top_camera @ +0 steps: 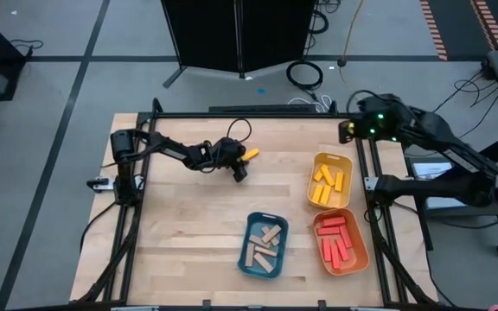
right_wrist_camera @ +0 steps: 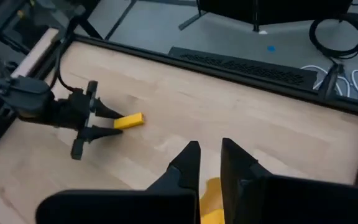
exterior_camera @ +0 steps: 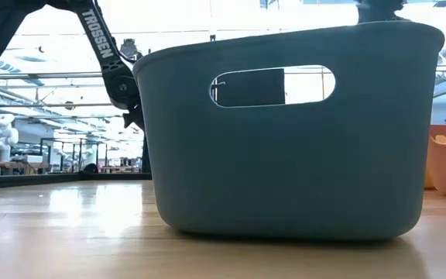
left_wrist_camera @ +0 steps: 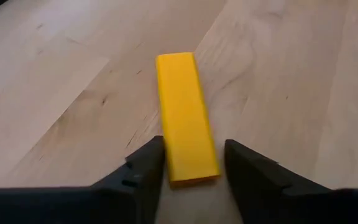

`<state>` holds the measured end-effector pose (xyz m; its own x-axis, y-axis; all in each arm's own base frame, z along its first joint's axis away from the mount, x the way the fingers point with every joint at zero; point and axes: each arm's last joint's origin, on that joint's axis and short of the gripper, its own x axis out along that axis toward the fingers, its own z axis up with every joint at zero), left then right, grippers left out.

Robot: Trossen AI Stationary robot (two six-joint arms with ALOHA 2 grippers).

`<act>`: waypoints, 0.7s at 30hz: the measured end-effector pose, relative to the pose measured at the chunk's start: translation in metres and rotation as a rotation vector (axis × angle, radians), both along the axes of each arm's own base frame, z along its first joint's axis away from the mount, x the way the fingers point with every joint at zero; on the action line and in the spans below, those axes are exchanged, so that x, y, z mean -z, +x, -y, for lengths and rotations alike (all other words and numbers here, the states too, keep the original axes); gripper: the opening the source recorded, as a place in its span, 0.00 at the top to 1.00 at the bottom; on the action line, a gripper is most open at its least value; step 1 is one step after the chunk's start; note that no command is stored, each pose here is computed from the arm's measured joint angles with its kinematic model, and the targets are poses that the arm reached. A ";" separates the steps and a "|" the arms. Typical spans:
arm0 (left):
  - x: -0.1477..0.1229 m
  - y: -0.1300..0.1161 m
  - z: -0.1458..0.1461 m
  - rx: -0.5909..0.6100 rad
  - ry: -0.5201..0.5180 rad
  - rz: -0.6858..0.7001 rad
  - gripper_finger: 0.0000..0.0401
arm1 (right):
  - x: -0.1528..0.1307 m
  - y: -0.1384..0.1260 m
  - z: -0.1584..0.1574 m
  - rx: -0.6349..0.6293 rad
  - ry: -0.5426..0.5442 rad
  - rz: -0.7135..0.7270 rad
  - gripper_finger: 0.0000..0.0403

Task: Sort blocks
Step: Put the yellow block into the yellow bin

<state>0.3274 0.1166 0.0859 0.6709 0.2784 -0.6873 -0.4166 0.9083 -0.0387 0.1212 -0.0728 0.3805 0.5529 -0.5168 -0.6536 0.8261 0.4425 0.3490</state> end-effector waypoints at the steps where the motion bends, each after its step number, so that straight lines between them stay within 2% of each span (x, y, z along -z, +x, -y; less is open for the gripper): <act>1: -0.001 0.000 0.001 -0.010 -0.007 0.003 0.62 | -0.001 -0.005 -0.003 0.005 -0.001 0.011 1.00; 5: -0.007 0.002 0.003 -0.050 -0.041 0.029 0.80 | -0.007 -0.021 -0.012 0.019 -0.008 0.060 1.00; 8: -0.017 0.003 0.005 -0.040 -0.077 0.060 0.80 | -0.010 -0.027 -0.015 0.025 -0.009 0.104 1.00; 11: -0.044 0.011 0.012 0.024 -0.100 0.150 0.80 | -0.011 -0.030 -0.017 0.010 0.000 0.119 1.00; 15: -0.106 0.036 0.027 0.125 -0.056 0.375 0.80 | -0.010 -0.030 -0.018 -0.001 0.008 0.118 1.00; 19: -0.142 0.071 0.047 0.199 -0.110 0.447 0.80 | -0.011 -0.026 -0.016 -0.001 0.005 0.126 1.00; 21: -0.150 0.088 0.051 0.232 -0.134 0.429 0.80 | -0.011 -0.024 -0.015 -0.014 0.014 0.130 1.00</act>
<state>0.4156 0.0658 0.2362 0.9344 0.0165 -0.3560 -0.1254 0.9503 -0.2851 0.0977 -0.0579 0.3911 0.6407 -0.5001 -0.5826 0.7672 0.4480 0.4591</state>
